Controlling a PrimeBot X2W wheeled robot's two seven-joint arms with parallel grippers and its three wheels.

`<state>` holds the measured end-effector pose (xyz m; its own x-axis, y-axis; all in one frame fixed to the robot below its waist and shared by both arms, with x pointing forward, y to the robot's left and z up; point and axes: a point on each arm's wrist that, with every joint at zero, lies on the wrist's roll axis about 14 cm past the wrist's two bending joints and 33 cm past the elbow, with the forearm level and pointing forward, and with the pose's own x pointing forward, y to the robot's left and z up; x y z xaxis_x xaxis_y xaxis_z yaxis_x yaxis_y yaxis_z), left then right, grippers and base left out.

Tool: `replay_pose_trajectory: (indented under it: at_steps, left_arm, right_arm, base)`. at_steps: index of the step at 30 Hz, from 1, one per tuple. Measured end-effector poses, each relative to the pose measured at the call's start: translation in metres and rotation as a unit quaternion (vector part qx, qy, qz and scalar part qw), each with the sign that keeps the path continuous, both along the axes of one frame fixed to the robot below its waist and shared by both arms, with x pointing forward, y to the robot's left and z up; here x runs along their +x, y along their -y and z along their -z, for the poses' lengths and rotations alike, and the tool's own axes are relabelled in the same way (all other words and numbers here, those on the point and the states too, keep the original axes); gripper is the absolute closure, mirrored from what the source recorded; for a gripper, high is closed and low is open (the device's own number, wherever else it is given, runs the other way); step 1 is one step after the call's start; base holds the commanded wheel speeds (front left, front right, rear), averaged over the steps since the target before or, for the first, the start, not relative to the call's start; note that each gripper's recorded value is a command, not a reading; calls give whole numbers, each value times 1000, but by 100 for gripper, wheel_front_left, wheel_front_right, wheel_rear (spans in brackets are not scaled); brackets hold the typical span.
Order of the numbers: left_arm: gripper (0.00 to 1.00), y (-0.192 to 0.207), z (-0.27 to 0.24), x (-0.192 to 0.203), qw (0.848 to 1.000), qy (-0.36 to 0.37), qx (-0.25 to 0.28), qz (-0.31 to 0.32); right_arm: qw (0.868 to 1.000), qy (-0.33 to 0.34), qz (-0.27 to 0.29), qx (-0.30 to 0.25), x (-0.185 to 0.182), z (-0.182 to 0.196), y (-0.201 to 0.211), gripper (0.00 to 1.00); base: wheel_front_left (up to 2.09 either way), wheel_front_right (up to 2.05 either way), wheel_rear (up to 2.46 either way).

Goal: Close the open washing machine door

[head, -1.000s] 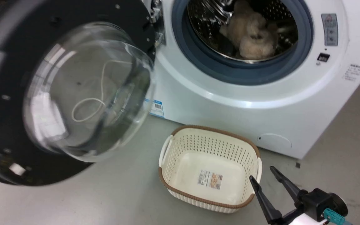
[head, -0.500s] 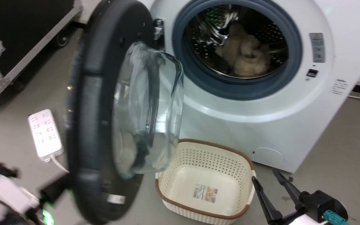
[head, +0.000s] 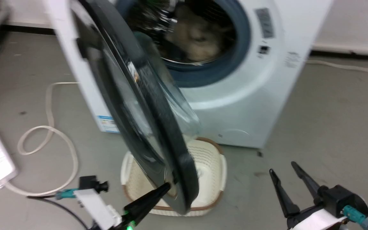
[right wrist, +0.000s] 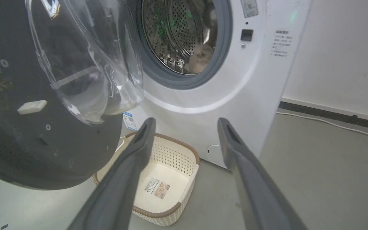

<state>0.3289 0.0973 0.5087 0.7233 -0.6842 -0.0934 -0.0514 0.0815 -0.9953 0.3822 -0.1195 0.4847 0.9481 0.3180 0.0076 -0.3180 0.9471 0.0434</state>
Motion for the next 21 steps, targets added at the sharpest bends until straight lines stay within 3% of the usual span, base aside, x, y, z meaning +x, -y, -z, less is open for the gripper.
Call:
replay_pose_trajectory:
  at_steps: [10, 16, 17, 21]
  left_arm:
    - [100, 96, -1, 69, 998, 25, -42, 47]
    - [100, 132, 0, 141, 998, 24, -54, -18]
    - [100, 146, -1, 173, 996, 20, -62, -53]
    - [100, 164, 2, 194, 995, 9, -67, -67]
  right_arm:
    - [994, -29, 107, -2, -14, 16, 71, 0]
    - [986, -44, 163, 0, -26, 22, 104, 0]
    - [982, -55, 183, -4, -32, 28, 114, 0]
    - [977, -69, 201, -7, -39, 35, 124, 0]
  base:
    - [0, 0, 0]
    - [0, 0, 0]
    - [0, 0, 0]
    - [0, 0, 0]
